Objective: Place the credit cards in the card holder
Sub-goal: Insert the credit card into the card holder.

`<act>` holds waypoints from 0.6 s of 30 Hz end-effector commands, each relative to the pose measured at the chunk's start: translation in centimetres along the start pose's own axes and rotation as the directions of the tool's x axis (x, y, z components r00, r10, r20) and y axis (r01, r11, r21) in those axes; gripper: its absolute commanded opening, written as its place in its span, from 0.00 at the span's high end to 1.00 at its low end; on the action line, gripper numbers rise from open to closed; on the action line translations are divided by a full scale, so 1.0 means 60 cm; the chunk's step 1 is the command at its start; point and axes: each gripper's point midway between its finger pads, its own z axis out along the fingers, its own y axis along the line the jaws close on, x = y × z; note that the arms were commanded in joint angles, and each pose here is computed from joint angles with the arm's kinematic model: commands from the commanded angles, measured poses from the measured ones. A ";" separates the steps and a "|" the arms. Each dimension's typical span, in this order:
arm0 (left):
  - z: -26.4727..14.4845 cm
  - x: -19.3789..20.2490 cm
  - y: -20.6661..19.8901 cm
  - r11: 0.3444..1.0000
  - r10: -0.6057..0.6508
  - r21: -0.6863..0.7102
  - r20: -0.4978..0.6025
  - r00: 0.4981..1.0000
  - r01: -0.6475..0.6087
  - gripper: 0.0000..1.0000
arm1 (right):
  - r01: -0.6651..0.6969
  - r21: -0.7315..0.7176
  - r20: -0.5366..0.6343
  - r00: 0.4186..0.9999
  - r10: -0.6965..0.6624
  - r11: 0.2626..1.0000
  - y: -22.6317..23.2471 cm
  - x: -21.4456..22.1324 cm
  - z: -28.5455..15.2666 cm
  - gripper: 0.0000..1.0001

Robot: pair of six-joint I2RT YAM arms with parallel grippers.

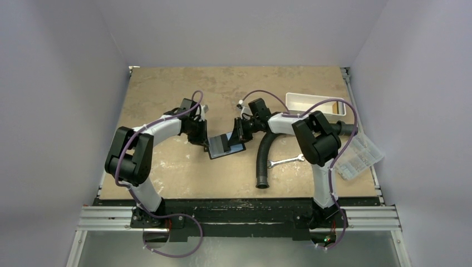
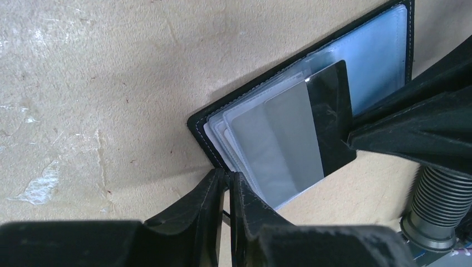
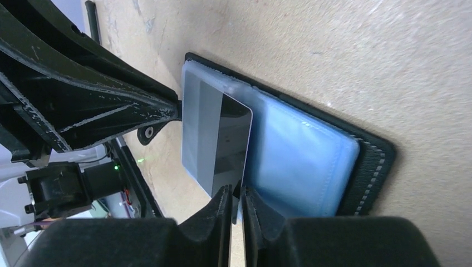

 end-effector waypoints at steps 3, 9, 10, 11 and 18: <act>0.003 0.004 -0.005 1.000 0.015 0.028 -0.007 1.000 -0.015 0.89 | 0.023 -0.060 0.055 0.998 -0.019 0.998 0.058 -0.017 0.002 0.90; 0.001 0.004 -0.008 0.999 0.015 0.037 -0.005 1.000 -0.015 0.92 | 0.006 -0.114 0.089 0.996 0.004 0.993 0.086 -0.017 0.007 0.90; 0.001 0.004 -0.009 0.999 0.015 0.038 -0.005 1.000 -0.015 0.92 | 0.012 -0.106 0.088 0.996 -0.002 0.994 0.083 -0.018 0.007 0.89; 0.001 0.004 -0.009 0.999 0.016 0.039 -0.005 1.000 -0.015 0.92 | 0.019 -0.096 0.082 0.997 -0.011 0.995 0.081 -0.018 0.008 0.88; 0.000 0.004 -0.010 0.999 0.018 0.043 -0.003 1.000 -0.018 0.93 | 0.039 -0.055 0.060 0.998 -0.036 0.998 0.071 -0.013 0.009 0.83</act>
